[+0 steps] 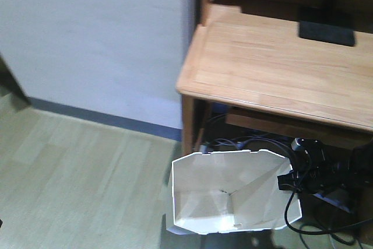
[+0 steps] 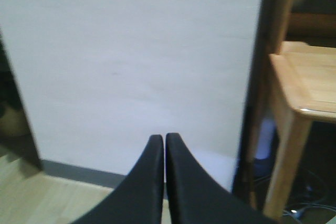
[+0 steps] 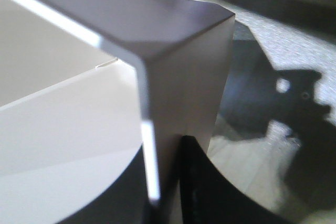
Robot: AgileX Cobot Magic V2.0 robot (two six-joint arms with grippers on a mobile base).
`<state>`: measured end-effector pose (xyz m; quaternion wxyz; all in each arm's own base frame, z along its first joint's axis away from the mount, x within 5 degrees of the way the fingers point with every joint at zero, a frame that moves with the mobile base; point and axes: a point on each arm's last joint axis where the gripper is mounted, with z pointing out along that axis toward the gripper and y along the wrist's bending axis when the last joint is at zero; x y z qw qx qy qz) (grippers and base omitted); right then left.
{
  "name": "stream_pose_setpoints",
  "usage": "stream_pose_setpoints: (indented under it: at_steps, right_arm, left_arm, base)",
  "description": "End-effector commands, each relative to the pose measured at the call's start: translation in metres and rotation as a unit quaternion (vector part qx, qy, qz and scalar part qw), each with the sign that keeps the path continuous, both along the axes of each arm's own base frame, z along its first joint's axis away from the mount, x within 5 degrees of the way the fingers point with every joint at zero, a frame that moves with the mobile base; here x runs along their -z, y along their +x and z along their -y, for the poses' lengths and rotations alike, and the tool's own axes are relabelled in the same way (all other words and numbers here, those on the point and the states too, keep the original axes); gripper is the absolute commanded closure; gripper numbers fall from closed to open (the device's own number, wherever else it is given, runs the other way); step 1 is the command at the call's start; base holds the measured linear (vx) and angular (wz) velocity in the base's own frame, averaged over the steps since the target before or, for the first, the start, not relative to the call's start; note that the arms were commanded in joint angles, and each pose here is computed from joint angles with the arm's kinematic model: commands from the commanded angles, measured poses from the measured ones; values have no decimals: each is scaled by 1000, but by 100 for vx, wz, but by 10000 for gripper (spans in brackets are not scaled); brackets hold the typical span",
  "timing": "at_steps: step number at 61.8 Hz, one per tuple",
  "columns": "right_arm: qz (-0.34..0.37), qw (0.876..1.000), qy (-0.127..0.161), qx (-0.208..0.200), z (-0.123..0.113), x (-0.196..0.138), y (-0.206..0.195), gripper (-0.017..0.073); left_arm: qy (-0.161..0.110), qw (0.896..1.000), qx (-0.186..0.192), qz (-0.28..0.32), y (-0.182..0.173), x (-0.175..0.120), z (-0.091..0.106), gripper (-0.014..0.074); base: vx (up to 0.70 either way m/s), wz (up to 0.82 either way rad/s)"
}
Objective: Move trash bin to bedside with robot
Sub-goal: 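Hold the bin with the right gripper while the base turns toward the bed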
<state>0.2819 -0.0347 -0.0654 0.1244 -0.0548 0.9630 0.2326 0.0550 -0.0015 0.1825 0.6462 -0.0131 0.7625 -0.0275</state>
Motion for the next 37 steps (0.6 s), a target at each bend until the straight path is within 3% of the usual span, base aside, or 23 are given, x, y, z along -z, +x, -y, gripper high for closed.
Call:
stream_pose_setpoints:
  at_steps: [1, 37]
  right_arm:
    - [82, 991, 104, -4, -13, -34, 18, 564]
    - [82, 991, 103, -4, -12, -34, 18, 564]
  left_arm:
    - [-7, 1000, 2, 24, 1, 3, 0, 599]
    - [-7, 1000, 2, 24, 1, 3, 0, 599]
  base:
    - [-10, 64]
    - [-5, 55]
